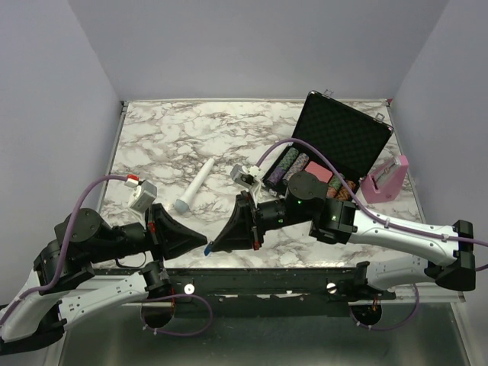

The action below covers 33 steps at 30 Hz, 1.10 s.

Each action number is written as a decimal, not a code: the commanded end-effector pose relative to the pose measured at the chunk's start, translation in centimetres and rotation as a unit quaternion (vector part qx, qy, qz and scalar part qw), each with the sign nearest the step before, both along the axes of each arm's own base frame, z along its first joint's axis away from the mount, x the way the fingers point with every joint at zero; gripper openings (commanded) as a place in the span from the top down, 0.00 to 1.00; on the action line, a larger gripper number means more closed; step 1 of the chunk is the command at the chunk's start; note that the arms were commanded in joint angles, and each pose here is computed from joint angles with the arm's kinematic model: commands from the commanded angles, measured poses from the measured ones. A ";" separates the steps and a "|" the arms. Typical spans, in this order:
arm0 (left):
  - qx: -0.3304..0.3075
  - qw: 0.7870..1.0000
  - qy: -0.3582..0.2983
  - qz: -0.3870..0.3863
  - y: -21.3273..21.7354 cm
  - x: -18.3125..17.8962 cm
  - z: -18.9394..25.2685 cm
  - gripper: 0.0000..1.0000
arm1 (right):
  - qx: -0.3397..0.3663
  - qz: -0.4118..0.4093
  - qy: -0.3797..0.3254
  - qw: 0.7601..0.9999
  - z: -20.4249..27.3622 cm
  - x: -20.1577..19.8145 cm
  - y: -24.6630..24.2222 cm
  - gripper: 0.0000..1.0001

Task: Remove the keys from the keyring

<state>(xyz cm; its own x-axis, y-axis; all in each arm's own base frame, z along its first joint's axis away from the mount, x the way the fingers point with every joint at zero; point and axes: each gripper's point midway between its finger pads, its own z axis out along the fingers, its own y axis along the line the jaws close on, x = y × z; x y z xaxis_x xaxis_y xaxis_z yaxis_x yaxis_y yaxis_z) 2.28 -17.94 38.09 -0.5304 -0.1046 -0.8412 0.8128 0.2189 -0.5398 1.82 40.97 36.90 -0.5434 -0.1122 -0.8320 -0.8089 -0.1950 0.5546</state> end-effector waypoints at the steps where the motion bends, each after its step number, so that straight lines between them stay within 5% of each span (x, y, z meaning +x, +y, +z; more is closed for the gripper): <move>1: 0.012 1.000 -0.010 -0.024 -0.6 -0.4 0.0 1.00 | -0.006 0.025 -0.003 1.000 0.3 -0.7 0.5 0.99; 17: 0.108 0.992 -0.012 -0.056 -0.9 -0.7 -2.2 1.00 | -0.046 0.016 -0.016 0.999 -0.3 -0.1 0.7 0.99; 33: 0.127 0.986 -0.019 -0.107 -1.0 -2.3 -2.7 1.00 | -0.048 0.015 -0.031 0.998 0.4 -0.3 -0.2 0.99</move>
<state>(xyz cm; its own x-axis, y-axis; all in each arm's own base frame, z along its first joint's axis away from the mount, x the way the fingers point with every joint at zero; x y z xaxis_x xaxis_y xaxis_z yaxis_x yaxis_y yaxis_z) 1.05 -18.89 35.98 -0.4888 0.1457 -0.8601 0.8658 0.2022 -0.4578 1.34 40.76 34.46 -0.5187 -0.2784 -0.8084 -0.8115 -0.1374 0.5680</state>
